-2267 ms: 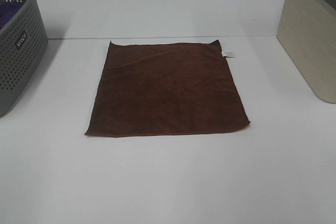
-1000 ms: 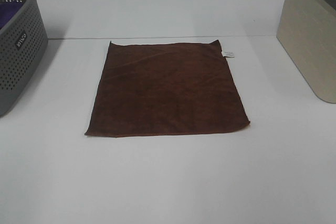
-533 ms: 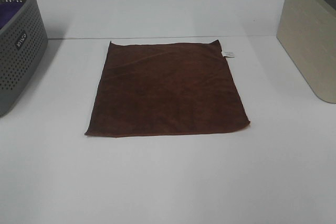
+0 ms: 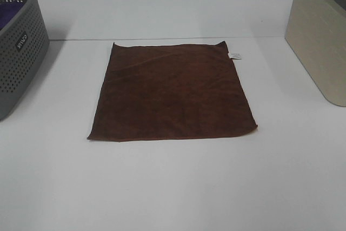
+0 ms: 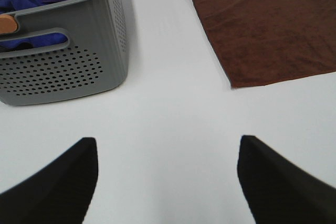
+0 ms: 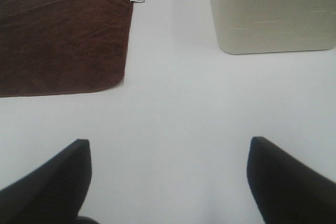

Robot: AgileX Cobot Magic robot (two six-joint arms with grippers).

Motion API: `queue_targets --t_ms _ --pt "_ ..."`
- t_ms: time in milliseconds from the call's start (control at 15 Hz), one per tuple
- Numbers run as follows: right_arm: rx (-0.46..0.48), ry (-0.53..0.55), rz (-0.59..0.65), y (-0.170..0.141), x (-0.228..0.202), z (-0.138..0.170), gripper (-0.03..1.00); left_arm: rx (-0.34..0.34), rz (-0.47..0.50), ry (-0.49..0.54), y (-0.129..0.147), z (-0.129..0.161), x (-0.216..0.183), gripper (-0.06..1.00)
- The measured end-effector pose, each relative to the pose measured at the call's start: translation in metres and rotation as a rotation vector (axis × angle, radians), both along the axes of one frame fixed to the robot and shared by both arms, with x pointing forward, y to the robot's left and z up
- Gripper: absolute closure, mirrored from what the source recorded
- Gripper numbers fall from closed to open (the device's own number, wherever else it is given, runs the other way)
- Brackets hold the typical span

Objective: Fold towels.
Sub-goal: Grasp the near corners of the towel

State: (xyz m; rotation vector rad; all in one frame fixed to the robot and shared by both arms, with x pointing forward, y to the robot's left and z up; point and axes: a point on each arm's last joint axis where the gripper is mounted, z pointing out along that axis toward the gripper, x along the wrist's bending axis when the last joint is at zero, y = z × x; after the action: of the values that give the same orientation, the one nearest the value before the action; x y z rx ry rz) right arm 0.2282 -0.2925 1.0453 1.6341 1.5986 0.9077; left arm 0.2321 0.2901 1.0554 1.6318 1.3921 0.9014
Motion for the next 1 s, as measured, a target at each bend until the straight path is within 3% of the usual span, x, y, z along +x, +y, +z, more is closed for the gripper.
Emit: queue_targets --t_ms 800,1000 --pt "0.001 0.003 0.001 0.0 0.001 0.0 0.2 -0.001 0.001 -0.012 0.0 0.001 0.0 0.24" --pt "0.009 0.031 0.003 0.0 0.009 0.004 0.2 -0.02 0.025 -0.18 0.002 0.019 0.014 0.24"
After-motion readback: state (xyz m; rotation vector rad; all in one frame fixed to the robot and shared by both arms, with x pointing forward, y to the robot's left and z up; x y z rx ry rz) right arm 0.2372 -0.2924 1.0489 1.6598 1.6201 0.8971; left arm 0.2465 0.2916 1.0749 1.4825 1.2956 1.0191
